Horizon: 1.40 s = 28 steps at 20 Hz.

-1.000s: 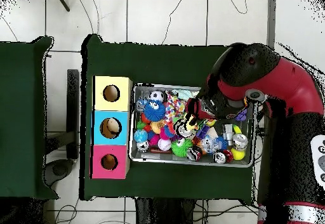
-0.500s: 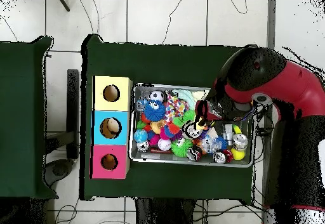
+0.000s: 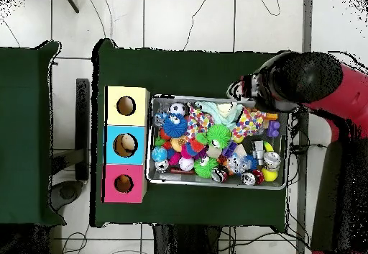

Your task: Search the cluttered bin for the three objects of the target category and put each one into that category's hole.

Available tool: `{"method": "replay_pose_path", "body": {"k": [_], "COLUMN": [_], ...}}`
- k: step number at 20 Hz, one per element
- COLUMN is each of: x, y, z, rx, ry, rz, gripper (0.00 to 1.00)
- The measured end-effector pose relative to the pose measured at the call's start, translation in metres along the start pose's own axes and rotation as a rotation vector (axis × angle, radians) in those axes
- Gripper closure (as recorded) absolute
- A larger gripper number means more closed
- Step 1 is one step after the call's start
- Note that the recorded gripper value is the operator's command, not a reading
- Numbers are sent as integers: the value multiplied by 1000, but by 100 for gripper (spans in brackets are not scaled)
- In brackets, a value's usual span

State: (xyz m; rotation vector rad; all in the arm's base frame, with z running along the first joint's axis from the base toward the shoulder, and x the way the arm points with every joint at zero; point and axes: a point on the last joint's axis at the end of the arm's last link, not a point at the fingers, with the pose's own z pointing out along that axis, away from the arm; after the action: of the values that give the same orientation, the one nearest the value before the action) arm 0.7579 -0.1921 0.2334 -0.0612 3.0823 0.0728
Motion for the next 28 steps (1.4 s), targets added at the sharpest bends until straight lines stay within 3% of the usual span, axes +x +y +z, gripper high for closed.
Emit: {"method": "replay_pose_path", "body": {"k": [1, 3, 4, 5, 7, 9, 10, 12, 13, 14, 17, 18, 20, 21, 23, 25, 28], "x": [-7, -9, -6, -4, 9, 14, 14, 12, 10, 11, 17, 19, 15, 6, -3, -13, -16], "y": [-4, -6, -7, -6, -2, 3, 12, 16, 22, 24, 27, 29, 30, 27, 22, 14, 9], "z": [-6, -12, -18, -19, -22, -26, -34, -39, -50, -55, -65, -72, -77, -84, -87, -90, -88], "rx": [30, 55, 94, 107, 144, 130, 77, 36, -40, -74, -138, -177, -204, -226, -227, -198, -141], "ry": [-54, -79, -65, -49, 37, 69, 77, 70, 61, 66, 104, 108, 72, -22, -104, -191, -216], "rz": [-2, -8, -31, -41, -74, -76, -63, -50, -26, -16, -2, 6, 16, 37, 57, 73, 55], "gripper": [100, 100, 100, 100, 100, 100, 100, 100, 100, 100, 100, 100, 100, 100, 100, 100, 100]}}
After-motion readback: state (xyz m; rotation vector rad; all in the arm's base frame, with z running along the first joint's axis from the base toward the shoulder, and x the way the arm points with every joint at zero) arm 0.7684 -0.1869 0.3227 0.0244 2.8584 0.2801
